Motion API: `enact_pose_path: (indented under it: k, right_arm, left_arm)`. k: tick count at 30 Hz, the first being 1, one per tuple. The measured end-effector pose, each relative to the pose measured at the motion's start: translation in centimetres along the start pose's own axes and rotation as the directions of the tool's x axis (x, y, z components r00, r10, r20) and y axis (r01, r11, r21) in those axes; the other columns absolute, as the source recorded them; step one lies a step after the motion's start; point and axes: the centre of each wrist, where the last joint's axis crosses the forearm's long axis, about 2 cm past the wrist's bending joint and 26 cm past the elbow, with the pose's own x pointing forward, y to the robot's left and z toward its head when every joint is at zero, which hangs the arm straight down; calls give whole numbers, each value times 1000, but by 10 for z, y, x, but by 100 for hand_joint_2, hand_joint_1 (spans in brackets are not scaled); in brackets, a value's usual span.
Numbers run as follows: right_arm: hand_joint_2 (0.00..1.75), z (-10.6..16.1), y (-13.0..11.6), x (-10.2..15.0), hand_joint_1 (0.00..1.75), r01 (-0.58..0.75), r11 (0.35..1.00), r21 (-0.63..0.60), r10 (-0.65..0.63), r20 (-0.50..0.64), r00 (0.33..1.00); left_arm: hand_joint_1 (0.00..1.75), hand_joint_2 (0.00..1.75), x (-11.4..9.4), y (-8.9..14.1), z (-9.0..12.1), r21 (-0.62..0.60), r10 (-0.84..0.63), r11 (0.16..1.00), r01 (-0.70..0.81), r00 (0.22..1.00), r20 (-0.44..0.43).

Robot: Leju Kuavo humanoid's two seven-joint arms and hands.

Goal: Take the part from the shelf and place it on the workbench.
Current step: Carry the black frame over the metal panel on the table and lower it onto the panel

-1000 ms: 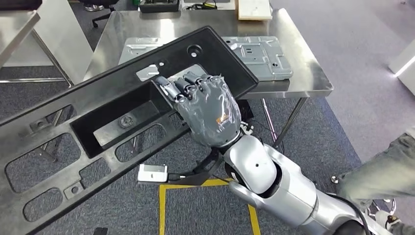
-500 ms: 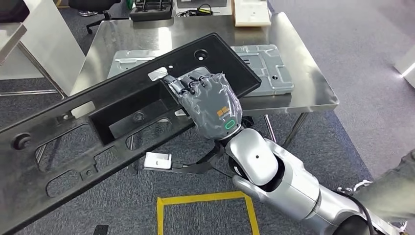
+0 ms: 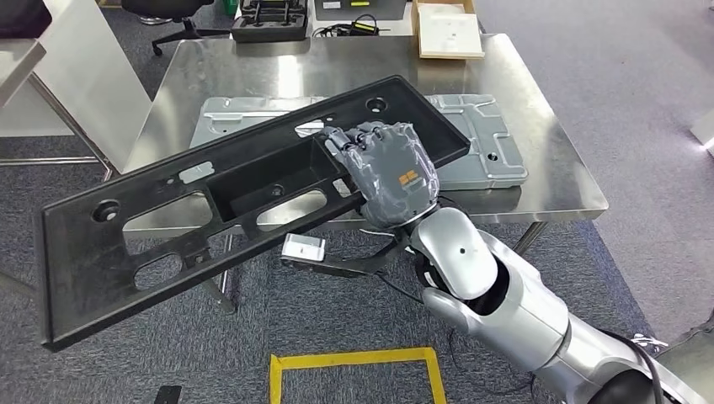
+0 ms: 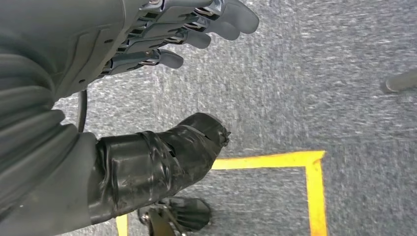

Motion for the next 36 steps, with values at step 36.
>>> enact_pose_path:
  k: [36]
  right_arm:
    - [175, 61, 53, -136, 175, -101, 931, 351, 242, -386, 890]
  left_arm:
    - [0, 175, 2, 9, -3, 11, 7, 1000, -7, 999, -35]
